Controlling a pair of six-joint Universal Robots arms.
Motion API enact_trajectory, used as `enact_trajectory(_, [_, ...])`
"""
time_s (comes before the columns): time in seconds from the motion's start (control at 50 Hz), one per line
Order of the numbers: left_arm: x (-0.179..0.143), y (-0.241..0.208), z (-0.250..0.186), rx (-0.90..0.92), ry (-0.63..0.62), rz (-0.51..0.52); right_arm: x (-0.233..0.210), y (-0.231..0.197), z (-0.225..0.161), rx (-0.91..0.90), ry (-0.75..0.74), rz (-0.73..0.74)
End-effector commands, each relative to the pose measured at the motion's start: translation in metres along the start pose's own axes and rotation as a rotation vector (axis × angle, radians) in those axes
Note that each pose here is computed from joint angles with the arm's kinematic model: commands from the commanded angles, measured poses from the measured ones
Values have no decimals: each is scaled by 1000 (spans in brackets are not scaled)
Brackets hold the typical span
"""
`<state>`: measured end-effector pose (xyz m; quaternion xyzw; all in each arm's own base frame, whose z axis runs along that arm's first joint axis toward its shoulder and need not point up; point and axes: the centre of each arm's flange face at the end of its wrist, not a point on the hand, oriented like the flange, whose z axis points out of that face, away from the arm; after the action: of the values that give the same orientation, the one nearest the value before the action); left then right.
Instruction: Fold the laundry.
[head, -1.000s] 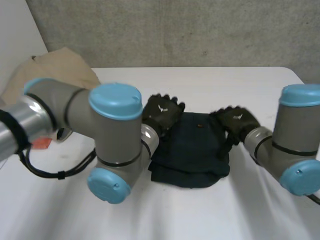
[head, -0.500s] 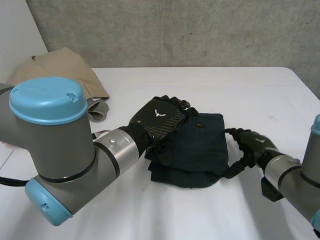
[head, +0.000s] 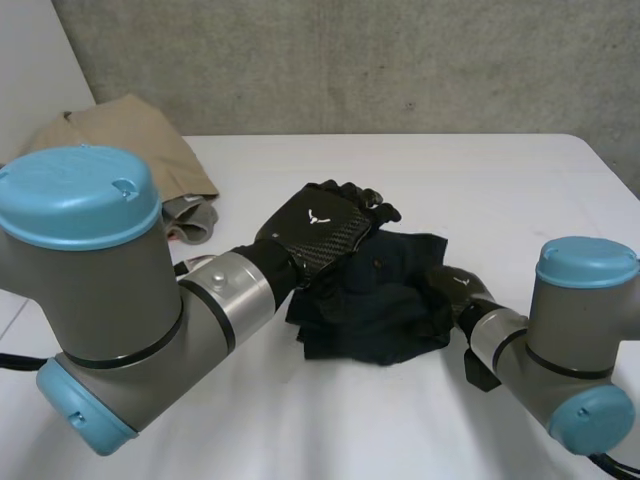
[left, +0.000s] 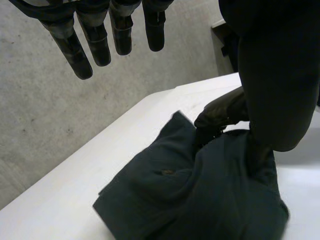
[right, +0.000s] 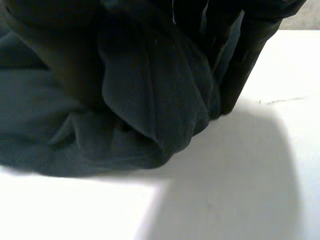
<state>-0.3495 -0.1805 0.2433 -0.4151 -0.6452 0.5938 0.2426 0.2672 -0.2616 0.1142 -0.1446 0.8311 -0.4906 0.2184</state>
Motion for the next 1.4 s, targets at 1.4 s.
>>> enact_trajectory(1.4, [34,-43,6,159,170,-64,266,-189,45,404,873,-616])
